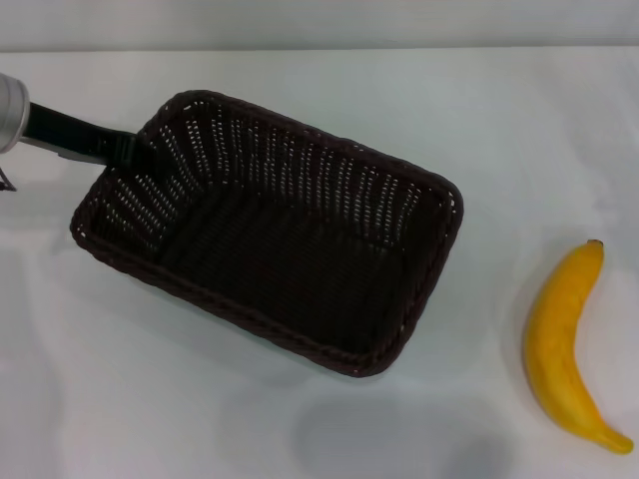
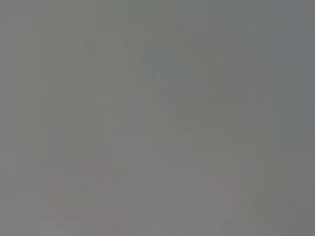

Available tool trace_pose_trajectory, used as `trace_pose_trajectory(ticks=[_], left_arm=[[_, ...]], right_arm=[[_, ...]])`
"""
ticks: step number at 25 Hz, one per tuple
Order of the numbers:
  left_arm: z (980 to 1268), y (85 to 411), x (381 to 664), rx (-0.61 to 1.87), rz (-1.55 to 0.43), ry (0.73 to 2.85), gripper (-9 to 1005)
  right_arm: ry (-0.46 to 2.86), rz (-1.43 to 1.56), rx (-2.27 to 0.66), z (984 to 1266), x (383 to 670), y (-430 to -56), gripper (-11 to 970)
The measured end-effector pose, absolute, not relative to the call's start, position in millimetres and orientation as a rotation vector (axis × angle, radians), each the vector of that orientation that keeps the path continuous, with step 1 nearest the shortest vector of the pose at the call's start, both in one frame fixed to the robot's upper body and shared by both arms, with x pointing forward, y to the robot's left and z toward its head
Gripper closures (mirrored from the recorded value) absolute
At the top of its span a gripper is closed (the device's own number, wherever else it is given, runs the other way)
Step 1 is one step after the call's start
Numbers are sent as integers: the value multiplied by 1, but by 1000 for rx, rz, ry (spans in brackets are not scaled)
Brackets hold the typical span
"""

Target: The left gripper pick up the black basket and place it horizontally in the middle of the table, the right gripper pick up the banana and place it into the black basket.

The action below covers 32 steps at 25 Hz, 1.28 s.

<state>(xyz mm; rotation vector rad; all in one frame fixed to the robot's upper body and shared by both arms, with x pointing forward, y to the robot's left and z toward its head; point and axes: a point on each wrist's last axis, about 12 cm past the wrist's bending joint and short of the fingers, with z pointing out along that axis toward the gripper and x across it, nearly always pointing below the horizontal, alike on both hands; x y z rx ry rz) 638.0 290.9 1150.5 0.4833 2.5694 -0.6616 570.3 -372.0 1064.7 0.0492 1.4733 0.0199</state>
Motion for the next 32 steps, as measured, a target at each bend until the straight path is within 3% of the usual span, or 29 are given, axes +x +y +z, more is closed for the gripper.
trace_pose_trajectory(ticks=[3, 14, 25, 32], left_arm=[[1151, 292, 637, 434, -696, 2566, 702], [1161, 317, 622, 165, -860, 2452, 829], [1165, 333, 616, -188, -918, 2486, 784], [1166, 327, 623, -209, -821, 2629, 756]], right_arm=[[1473, 22, 52, 1064, 570, -372, 102], [1464, 7, 56, 1066, 568, -376, 103], [1447, -23, 26, 1070, 565, -384, 102], [1448, -31, 18, 1070, 564, -386, 102]])
